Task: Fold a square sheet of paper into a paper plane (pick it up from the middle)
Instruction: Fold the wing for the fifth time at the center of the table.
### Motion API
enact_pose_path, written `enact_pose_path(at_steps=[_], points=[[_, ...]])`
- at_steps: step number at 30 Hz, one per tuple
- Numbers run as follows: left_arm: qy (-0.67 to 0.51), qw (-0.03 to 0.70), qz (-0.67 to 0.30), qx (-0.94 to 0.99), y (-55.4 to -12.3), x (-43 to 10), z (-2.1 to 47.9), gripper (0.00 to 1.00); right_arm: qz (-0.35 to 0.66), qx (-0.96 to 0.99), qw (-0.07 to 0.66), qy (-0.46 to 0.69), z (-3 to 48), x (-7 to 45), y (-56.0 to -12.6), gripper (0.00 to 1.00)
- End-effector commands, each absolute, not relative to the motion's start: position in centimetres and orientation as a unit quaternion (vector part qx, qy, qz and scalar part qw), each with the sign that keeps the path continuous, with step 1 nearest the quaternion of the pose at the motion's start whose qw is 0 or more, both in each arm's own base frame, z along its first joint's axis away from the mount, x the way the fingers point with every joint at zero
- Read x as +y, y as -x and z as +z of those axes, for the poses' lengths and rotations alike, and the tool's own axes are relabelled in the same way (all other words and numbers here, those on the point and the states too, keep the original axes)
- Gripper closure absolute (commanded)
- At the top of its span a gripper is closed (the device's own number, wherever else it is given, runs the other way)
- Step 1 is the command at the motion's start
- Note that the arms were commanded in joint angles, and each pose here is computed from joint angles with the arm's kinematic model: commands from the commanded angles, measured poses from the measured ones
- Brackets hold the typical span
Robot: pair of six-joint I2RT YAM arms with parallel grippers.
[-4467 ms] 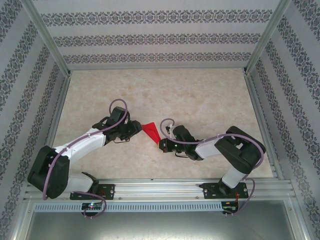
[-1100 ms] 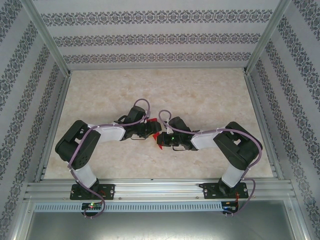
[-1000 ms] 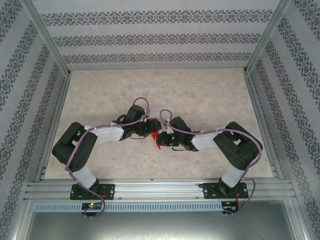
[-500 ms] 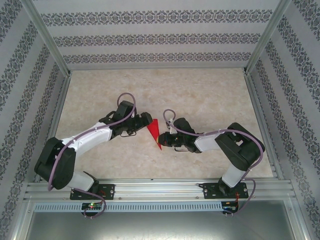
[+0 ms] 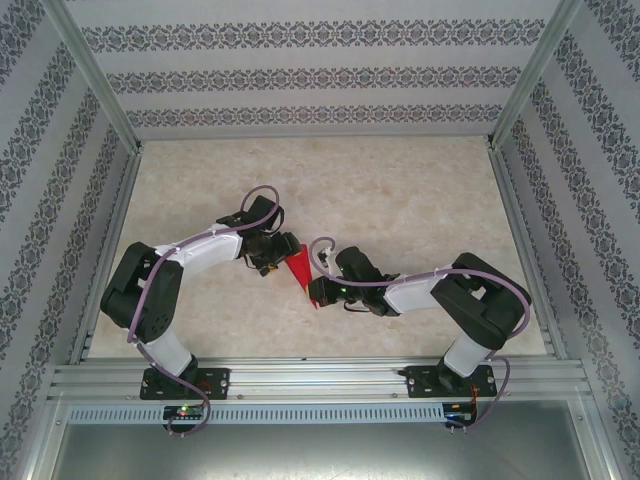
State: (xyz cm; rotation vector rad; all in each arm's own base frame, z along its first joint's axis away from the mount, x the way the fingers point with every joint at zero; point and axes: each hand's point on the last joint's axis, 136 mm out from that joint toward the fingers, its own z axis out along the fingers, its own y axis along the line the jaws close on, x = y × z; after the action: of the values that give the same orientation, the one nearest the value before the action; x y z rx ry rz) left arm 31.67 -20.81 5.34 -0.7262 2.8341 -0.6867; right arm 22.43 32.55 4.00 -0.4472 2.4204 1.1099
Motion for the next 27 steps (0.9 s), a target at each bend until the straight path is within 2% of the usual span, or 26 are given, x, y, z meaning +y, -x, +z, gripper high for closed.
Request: enact_pose_path(at_steps=[1,6,11,14,18,23,27], points=[[0.254,0.047,-0.222,0.94,-31.4,-20.6,5.4,0.36,0.374,0.864,0.269,0.203,4.7,32.4,-22.5,1.0],[0.249,0.042,-0.215,0.943,-31.3,-20.5,5.4,0.48,0.353,0.865,0.277,0.227,4.4,32.3,-22.2,1.0],[0.249,0.041,-0.211,0.944,-31.1,-20.4,5.3,0.65,0.322,0.866,0.288,0.252,4.2,32.3,-21.9,1.0],[0.25,0.039,-0.21,0.944,-31.0,-20.3,5.2,0.82,0.3,0.865,0.298,0.269,4.1,32.2,-21.8,0.96],[0.249,0.038,-0.212,0.944,-31.0,-20.5,5.4,0.94,0.261,0.859,0.322,0.299,4.2,32.1,-21.5,0.86],[0.25,0.036,-0.214,0.943,-30.9,-20.5,5.4,0.98,0.183,0.839,0.373,0.351,4.8,32.1,-21.8,0.72],[0.251,0.033,-0.217,0.943,-30.8,-20.6,5.4,0.98,0.135,0.821,0.399,0.384,5.1,32.4,-22.1,0.71]])
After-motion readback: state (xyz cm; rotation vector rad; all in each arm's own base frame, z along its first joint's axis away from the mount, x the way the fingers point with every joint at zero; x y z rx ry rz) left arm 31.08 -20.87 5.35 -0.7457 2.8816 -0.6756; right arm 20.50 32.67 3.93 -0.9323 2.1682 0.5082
